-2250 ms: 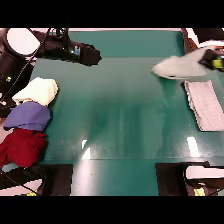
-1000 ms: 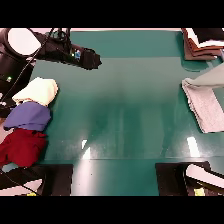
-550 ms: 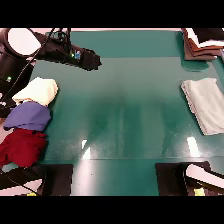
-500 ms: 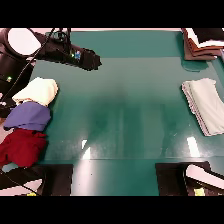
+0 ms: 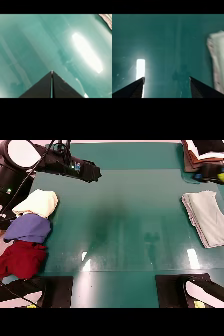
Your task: Fold the shirts.
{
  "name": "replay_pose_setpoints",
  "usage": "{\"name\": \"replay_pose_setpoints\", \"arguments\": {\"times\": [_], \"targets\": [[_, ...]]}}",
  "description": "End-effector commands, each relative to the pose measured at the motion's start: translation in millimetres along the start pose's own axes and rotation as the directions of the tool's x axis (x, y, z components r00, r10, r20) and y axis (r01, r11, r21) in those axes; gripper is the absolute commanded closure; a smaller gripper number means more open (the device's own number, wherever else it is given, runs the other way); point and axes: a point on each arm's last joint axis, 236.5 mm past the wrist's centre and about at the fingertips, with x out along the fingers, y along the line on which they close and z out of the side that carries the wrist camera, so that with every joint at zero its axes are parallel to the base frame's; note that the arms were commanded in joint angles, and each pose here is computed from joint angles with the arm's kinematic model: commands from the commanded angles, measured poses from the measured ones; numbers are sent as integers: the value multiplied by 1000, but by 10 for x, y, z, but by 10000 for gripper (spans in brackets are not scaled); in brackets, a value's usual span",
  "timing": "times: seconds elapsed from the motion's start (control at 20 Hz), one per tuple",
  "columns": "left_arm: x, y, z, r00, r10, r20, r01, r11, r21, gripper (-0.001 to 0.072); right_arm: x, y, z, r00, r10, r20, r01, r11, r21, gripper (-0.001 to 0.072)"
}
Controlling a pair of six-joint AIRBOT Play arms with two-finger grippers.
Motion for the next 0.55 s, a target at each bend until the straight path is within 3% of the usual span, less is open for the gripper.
{"name": "replay_pose_setpoints", "arguments": {"times": [0.0, 0.1, 0.15, 0.5], "targets": [[0, 6, 107, 999, 3, 45, -3, 1000, -1, 677, 100, 925, -72, 988, 156, -5, -155, 973, -169, 160], [-5, 13, 185, 997, 6, 78, -6, 1000, -1, 676, 215, 1223, -214, 979, 193, -58, -202, 954, -223, 483], [-8, 16, 222, 996, 7, 94, -7, 1000, -1, 676, 265, 1347, -292, 975, 206, -86, -222, 943, -249, 692], [-25, 28, 354, 989, 12, 150, -12, 1000, -2, 677, 324, 1609, -459, 963, 233, -138, -264, 918, -296, 694]]}}
